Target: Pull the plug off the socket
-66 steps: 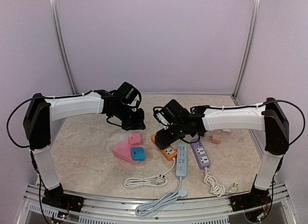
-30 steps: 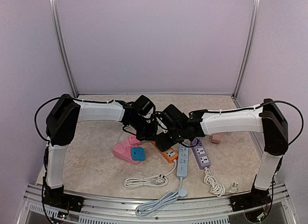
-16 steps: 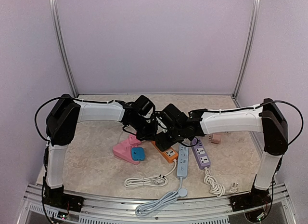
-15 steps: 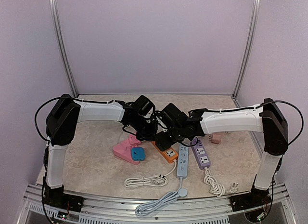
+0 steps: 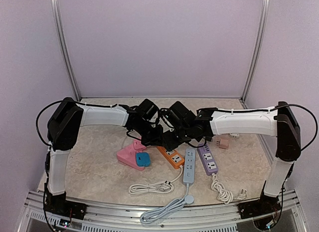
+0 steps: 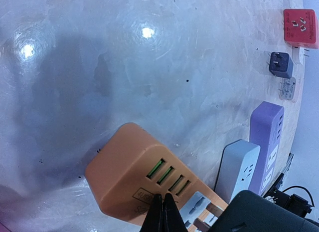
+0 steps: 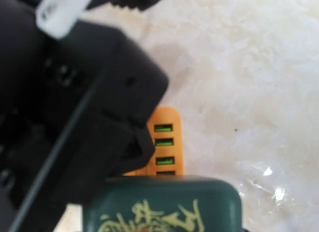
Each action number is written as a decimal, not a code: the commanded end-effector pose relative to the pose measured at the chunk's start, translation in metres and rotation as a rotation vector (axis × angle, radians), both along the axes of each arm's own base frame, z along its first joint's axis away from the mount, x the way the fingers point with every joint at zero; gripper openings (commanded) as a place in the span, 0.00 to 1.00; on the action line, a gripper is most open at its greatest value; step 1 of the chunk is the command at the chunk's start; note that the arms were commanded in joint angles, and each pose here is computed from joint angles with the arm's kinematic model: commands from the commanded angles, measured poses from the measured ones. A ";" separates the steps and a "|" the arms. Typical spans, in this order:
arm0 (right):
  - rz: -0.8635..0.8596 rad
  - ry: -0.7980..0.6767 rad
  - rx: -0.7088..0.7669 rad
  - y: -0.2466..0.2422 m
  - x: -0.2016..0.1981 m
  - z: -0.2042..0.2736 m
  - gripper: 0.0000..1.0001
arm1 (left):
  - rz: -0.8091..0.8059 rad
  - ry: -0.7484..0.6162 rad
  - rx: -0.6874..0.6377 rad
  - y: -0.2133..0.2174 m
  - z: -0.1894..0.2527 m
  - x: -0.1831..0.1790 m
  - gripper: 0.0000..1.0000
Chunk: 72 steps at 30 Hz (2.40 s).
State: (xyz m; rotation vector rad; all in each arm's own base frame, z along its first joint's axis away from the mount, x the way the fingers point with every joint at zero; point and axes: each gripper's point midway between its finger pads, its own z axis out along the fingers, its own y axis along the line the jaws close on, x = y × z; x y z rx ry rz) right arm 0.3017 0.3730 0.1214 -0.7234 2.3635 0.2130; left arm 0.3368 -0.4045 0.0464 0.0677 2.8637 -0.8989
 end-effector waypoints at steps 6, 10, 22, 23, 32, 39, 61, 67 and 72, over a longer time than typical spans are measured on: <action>-0.039 -0.053 0.094 -0.016 0.001 0.045 0.38 | -0.002 0.133 0.196 0.032 -0.062 -0.030 0.02; -0.085 -0.053 0.104 -0.031 0.010 0.045 0.38 | -0.024 0.089 0.179 0.022 -0.044 -0.023 0.02; -0.199 -0.003 0.305 -0.070 0.069 0.044 0.38 | -0.107 -0.086 0.101 -0.019 0.039 0.000 0.02; -0.203 0.008 0.321 -0.072 0.073 0.043 0.38 | -0.111 -0.101 0.096 -0.022 0.047 0.002 0.02; -0.219 0.096 0.434 -0.072 0.099 0.016 0.38 | -0.103 -0.162 0.088 -0.016 0.083 -0.002 0.03; -0.213 0.157 0.476 -0.063 0.109 -0.009 0.38 | -0.052 -0.160 0.110 0.013 0.089 -0.009 0.03; -0.280 0.269 0.455 -0.086 0.112 -0.063 0.72 | 0.041 -0.112 0.165 0.070 0.080 -0.020 0.03; -0.304 0.245 0.405 -0.095 0.114 -0.060 0.79 | 0.052 -0.103 0.177 0.075 0.077 -0.019 0.03; -0.338 0.213 0.352 -0.107 0.116 -0.055 0.83 | 0.061 -0.100 0.182 0.080 0.077 -0.018 0.03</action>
